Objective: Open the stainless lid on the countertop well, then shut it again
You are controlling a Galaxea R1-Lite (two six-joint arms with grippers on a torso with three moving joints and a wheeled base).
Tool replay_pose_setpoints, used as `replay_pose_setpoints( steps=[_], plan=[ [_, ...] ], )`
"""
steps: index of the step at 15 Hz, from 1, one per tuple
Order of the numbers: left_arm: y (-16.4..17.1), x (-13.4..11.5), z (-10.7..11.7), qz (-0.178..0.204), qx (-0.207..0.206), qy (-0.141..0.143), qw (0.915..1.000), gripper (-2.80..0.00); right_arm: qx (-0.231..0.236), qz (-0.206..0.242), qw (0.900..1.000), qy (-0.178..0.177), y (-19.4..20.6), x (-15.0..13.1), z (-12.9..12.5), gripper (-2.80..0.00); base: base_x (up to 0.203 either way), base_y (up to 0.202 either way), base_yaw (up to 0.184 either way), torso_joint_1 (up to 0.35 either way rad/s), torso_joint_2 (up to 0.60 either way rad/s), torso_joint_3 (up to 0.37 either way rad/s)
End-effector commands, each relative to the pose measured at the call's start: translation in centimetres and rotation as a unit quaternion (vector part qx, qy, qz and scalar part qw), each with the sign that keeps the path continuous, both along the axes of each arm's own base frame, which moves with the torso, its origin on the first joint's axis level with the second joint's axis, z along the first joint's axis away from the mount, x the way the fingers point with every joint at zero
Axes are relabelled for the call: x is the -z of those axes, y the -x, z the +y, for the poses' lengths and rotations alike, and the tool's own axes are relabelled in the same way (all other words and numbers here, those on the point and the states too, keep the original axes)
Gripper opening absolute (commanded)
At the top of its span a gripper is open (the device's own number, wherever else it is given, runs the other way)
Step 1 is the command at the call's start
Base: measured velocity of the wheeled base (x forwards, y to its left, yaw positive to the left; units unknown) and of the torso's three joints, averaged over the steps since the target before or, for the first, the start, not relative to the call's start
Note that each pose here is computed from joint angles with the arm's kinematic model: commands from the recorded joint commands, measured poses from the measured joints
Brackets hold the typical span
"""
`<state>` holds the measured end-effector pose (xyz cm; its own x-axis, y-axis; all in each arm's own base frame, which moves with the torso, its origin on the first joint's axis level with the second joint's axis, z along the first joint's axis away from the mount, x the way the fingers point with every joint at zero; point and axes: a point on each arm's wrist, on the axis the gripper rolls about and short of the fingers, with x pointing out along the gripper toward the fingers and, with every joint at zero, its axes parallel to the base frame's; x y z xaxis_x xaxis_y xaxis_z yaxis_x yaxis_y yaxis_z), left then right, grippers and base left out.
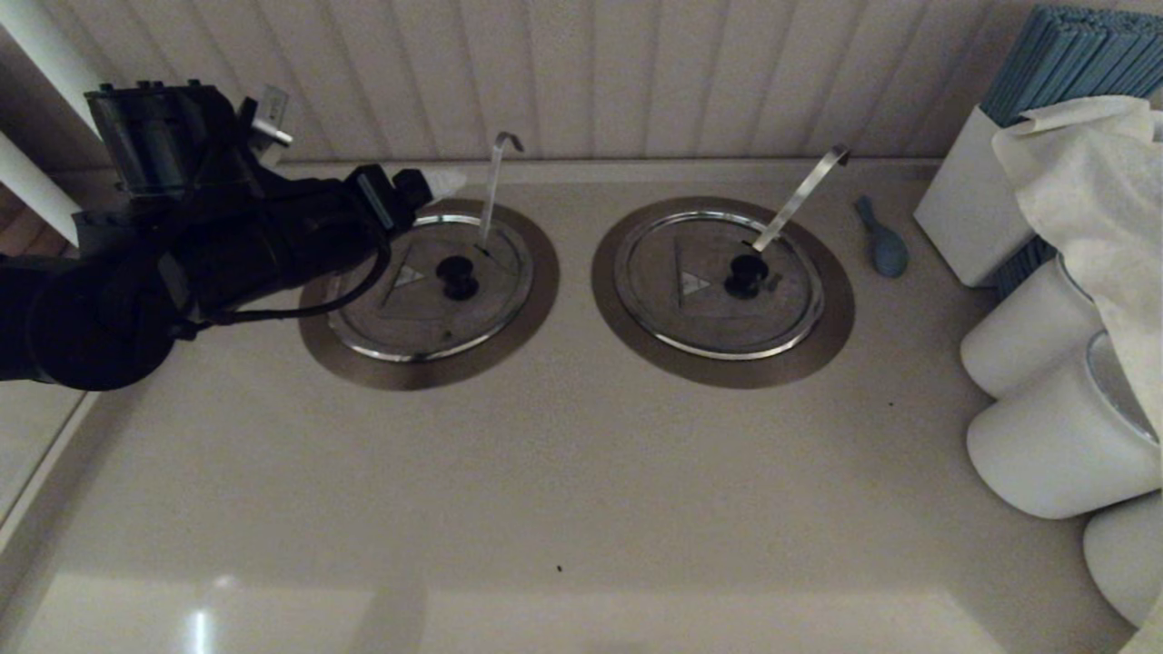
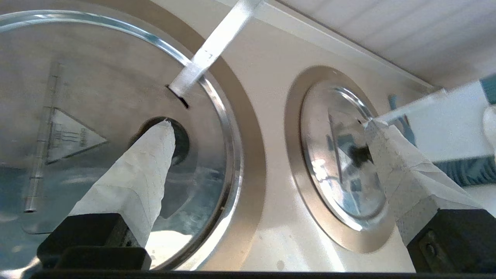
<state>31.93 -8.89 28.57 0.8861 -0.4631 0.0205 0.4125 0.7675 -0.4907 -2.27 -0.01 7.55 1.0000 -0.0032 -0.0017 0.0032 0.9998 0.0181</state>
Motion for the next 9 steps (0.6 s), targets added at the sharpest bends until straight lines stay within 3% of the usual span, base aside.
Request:
replay_pose_setpoints(
  steps=[1,2,6,7,8,9],
  plan=[
    [0.0,-0.1,0.3,-0.003,-0.011,-0.003,0.9999,0.00,0.000,0.001,1.000,0.000,0.0,0.0,0.0,0.00,0.000,0.000,0.000,0.000,0.00,0.000],
    [-0.1,0.0,0.6,-0.005,-0.019,-0.016,0.9997,0.00,0.000,0.001,1.000,0.000,0.0,0.0,0.0,0.00,0.000,0.000,0.000,0.000,0.00,0.000],
    [0.3,0.0,1.9,-0.037,-0.045,-0.120,0.9910,0.00,0.000,0.001,1.000,0.000,0.0,0.0,0.0,0.00,0.000,0.000,0.000,0.000,0.00,0.000],
    [1.0,0.0,2.1,-0.052,-0.058,-0.165,0.9833,-2.80,0.000,0.001,1.000,0.000,0.0,0.0,0.0,0.00,0.000,0.000,0.000,0.000,0.00,0.000],
    [1.9,-0.5,2.4,-0.066,-0.070,-0.193,0.9764,-2.80,0.000,0.001,1.000,0.000,0.0,0.0,0.0,0.00,0.000,0.000,0.000,0.000,0.00,0.000],
    [3.0,-1.2,2.6,-0.069,-0.077,-0.198,0.9747,-2.80,0.000,0.001,1.000,0.000,0.0,0.0,0.0,0.00,0.000,0.000,0.000,0.000,0.00,0.000]
  ],
)
